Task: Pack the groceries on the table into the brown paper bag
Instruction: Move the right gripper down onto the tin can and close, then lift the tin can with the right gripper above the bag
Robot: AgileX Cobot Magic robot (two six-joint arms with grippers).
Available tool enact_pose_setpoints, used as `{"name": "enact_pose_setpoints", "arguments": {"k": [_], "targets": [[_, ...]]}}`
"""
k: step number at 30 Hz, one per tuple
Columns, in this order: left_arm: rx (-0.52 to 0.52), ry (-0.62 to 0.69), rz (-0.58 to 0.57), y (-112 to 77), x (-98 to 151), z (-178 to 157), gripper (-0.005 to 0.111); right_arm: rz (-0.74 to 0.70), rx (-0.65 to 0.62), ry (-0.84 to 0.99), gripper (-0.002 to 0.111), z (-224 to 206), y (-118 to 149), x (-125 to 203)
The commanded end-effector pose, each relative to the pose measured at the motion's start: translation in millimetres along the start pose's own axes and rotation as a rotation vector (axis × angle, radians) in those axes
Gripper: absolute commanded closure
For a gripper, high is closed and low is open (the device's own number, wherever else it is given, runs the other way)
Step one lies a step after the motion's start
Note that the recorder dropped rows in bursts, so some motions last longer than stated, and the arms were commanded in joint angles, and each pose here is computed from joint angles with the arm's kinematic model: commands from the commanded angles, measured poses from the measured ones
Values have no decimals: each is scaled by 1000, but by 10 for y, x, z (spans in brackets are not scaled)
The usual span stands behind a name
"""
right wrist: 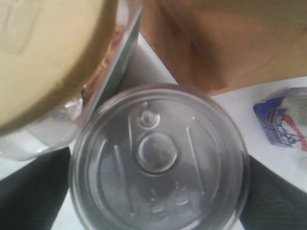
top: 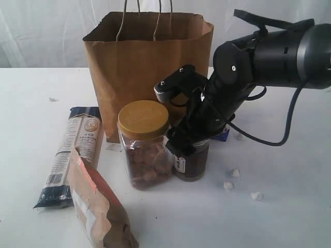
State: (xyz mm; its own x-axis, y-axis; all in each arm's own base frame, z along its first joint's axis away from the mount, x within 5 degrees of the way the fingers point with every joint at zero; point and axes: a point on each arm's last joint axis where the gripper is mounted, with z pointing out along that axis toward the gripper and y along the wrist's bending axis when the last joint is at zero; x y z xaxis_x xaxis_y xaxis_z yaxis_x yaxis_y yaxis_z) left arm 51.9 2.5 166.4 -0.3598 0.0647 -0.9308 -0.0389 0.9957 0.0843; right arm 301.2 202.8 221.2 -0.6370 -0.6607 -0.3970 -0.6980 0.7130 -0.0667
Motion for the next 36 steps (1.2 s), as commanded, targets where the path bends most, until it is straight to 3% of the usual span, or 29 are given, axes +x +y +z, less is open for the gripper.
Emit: {"name": "enact_pose_setpoints", "arguments": {"k": [1,5,16,26,36], "targets": [[5,-4,-4,-4,-1,-3,107,-5,2,-16,27,16,-15,-23],[5,-4,-4,-4,-1,-3,107,-5,0,-10,32,15,-13,-18],[5,-4,-4,-4,-1,-3,107,17,-8,28,63,-33,-6,9],[5,-4,-4,-4,-1,-3,107,15,-10,18,64,-541,13,48],[5,-4,-4,-4,-1,-3,107,53,-60,157,64,-910,104,354]]}}
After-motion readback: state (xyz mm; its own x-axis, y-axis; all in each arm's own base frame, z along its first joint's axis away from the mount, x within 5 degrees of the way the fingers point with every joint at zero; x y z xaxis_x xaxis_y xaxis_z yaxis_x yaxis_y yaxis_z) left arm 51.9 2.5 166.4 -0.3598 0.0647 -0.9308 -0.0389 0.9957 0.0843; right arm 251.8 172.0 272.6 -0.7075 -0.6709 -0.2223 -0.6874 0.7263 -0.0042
